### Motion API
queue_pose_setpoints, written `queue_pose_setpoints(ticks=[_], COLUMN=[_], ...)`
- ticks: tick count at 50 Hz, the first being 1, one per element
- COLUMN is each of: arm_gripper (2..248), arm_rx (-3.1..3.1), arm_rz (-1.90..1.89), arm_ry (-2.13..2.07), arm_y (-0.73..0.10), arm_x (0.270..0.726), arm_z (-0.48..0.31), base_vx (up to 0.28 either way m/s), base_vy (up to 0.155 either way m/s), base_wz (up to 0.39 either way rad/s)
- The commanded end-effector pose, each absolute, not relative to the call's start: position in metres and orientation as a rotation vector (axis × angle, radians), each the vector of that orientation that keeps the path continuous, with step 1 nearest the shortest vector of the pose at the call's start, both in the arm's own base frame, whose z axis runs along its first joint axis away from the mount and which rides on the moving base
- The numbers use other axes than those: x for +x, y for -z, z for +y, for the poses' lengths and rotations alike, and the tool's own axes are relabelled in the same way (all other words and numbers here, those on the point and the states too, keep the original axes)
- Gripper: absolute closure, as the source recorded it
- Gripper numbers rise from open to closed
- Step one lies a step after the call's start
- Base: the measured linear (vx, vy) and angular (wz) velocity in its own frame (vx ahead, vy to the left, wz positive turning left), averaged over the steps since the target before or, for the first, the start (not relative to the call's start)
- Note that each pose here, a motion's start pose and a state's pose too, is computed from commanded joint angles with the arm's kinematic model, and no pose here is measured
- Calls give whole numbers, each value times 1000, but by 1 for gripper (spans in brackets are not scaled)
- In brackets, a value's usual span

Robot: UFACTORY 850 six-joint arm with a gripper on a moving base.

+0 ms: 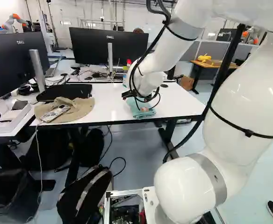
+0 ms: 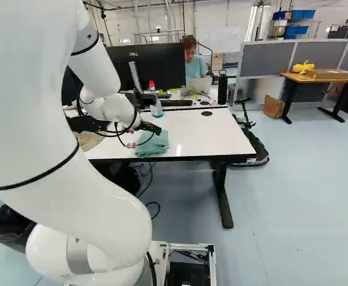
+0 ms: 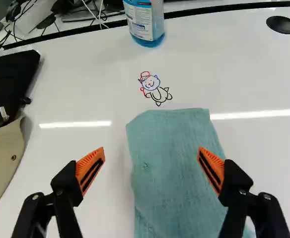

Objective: Clean the table with the green towel

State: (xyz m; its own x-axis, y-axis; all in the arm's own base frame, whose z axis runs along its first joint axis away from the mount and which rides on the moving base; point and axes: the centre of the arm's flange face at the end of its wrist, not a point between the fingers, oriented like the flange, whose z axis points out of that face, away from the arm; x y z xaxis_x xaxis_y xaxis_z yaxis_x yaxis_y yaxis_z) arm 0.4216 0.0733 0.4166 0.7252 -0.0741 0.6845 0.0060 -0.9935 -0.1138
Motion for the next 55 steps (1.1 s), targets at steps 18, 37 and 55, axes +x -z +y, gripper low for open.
queue_pose_setpoints(ticks=[18, 37, 55], arm_gripper=[3, 3, 112], arm_rx=[-2831, -2858, -2858], arm_rz=[83, 135, 136], arm_ry=[1112, 1085, 1085], arm_y=[-411, -400, -400], arm_x=[423, 427, 427], arm_z=[65, 50, 50], base_vx=[0, 0, 0], base_vy=[0, 0, 0], base_wz=[0, 0, 0])
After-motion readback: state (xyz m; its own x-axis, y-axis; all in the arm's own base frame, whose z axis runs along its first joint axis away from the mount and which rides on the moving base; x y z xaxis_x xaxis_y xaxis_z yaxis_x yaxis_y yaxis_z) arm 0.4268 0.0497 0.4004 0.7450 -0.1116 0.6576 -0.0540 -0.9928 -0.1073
